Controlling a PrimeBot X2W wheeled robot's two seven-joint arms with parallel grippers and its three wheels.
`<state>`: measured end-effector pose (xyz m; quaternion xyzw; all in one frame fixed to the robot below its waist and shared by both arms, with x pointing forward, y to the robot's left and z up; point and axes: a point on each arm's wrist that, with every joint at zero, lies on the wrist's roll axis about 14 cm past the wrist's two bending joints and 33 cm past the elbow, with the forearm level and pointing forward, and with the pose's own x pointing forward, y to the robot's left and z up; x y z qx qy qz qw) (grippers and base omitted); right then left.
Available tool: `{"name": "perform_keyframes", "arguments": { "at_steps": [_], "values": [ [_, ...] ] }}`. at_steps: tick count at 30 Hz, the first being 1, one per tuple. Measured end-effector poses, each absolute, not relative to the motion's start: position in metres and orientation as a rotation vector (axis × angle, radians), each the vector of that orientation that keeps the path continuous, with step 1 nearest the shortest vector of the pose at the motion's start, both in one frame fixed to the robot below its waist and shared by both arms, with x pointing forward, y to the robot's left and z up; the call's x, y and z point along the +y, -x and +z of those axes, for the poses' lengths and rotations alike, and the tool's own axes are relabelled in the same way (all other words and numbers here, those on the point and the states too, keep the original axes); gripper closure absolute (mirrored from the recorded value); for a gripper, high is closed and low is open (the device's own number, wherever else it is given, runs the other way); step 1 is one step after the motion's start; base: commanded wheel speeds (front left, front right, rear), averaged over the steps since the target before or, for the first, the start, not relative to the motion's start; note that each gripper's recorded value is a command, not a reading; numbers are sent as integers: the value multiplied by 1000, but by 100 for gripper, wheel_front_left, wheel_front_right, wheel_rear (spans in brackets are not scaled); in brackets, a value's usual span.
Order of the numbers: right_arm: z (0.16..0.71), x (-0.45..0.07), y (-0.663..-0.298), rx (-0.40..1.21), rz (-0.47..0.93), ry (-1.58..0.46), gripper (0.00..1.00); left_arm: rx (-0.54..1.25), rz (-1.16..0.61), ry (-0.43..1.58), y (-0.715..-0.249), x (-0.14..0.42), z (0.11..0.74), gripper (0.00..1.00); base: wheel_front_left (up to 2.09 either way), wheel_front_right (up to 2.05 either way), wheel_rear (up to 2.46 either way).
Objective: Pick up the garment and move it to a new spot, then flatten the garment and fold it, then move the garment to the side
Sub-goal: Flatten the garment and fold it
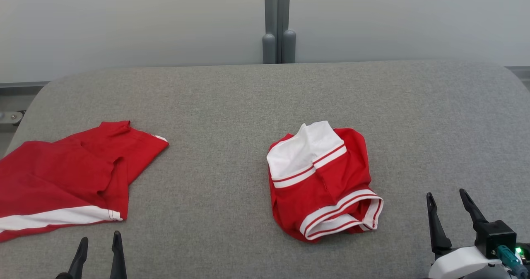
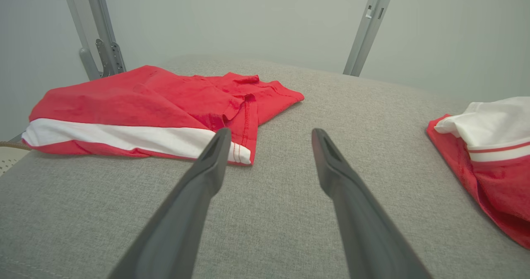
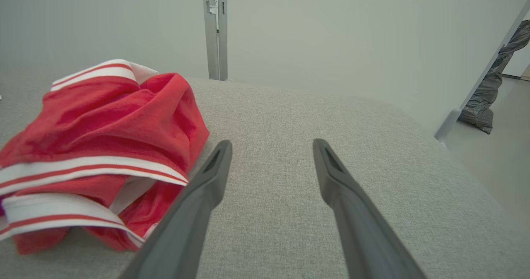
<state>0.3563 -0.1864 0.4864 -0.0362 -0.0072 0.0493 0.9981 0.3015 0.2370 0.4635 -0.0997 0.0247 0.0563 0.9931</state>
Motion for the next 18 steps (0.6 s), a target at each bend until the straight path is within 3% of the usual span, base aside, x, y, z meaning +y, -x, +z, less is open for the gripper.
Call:
{"name": "perform_keyframes", "arguments": {
  "at_steps": [18],
  "values": [
    [484, -183, -357, -7, 106, 64, 0, 65, 103, 206, -301, 232, 456, 0, 0, 0, 0]
  ]
}}
